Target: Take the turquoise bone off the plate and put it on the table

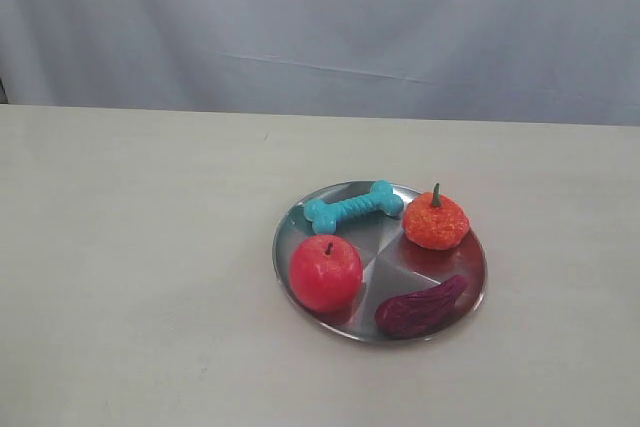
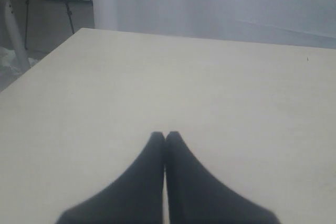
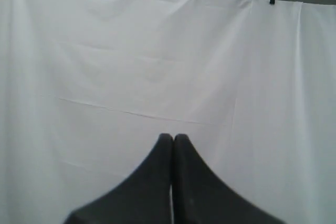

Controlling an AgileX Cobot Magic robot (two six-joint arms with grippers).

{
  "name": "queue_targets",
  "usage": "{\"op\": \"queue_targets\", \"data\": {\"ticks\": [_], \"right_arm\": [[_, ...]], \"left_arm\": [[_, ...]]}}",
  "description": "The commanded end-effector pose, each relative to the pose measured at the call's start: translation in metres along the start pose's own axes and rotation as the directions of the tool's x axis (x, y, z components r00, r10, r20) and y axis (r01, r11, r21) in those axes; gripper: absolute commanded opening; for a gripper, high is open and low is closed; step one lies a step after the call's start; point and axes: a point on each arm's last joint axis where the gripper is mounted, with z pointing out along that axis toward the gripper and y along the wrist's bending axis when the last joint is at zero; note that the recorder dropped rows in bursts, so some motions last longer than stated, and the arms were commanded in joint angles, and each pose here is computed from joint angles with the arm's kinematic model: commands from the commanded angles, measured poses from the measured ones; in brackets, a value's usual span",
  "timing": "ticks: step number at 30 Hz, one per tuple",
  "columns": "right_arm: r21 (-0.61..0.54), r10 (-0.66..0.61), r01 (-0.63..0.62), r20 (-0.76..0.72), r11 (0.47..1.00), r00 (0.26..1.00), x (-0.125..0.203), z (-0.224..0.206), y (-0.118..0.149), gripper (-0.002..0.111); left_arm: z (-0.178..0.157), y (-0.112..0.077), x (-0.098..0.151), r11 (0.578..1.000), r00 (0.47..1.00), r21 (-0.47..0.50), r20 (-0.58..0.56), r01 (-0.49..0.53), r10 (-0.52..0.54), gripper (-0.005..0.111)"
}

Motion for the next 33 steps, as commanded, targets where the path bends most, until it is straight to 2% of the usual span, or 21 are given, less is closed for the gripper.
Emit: {"op": "queue_targets", "data": {"ticks": [1,5,7,9,11,12,13,14,18,24,30,33], "right_arm": [[0.014,-0.025,0.024,0.101,1.000,0.995,-0.008,-0.001,-0.001,0.000],[0.023,0.021,-0.027,0.212,0.999,0.977,-0.018,-0.003,-0.003,0.000],[-0.018,0.199,-0.202,0.273,0.979,0.941,-0.024,-0.004,-0.003,0.000],[-0.100,0.453,-0.444,0.284,0.890,0.845,-0.026,-0.005,-0.004,0.000],[-0.174,0.680,-0.659,0.246,0.732,0.691,-0.026,-0.005,-0.004,0.000],[-0.194,0.739,-0.714,0.230,0.672,0.633,-0.026,-0.005,-0.004,0.000],[-0.203,0.766,-0.740,0.222,0.641,0.603,-0.026,-0.005,-0.004,0.000],[-0.206,0.774,-0.747,0.220,0.632,0.594,-0.026,-0.005,-0.004,0.000],[-0.156,0.767,-0.751,0.150,0.642,0.624,-0.030,0.001,-0.002,0.000],[-0.002,0.654,-0.657,-0.088,0.754,0.751,-0.066,0.023,0.002,0.000],[0.084,0.627,-0.625,-0.200,0.776,0.753,-0.097,0.077,0.002,0.000],[0.124,0.595,-0.590,-0.326,0.798,0.735,-0.098,0.112,0.008,0.000]], "left_arm": [[0.000,0.000,0.000,1.000,1.000,0.005,0.003,-0.001,0.001,0.000],[0.000,0.000,0.000,1.000,1.000,0.005,0.003,-0.001,0.001,0.000],[0.000,0.000,0.000,1.000,1.000,0.005,0.003,-0.001,0.001,0.000],[0.000,0.000,0.000,1.000,1.000,0.005,0.003,-0.001,0.001,0.000],[0.000,0.000,0.000,1.000,1.000,0.005,0.003,-0.001,0.001,0.000],[0.000,0.000,0.000,1.000,1.000,0.005,0.003,-0.001,0.001,0.000],[0.000,0.000,0.000,1.000,1.000,0.005,0.003,-0.001,0.001,0.000],[0.000,0.000,0.000,1.000,1.000,0.005,0.003,-0.001,0.001,0.000],[0.000,0.000,0.000,1.000,1.000,0.005,0.003,-0.001,0.001,0.000],[0.000,0.000,0.000,1.000,1.000,0.005,0.003,-0.001,0.001,0.000],[0.000,0.000,0.000,1.000,1.000,0.005,0.003,-0.001,0.001,0.000],[0.000,0.000,0.000,1.000,1.000,0.005,0.003,-0.001,0.001,0.000]]}}
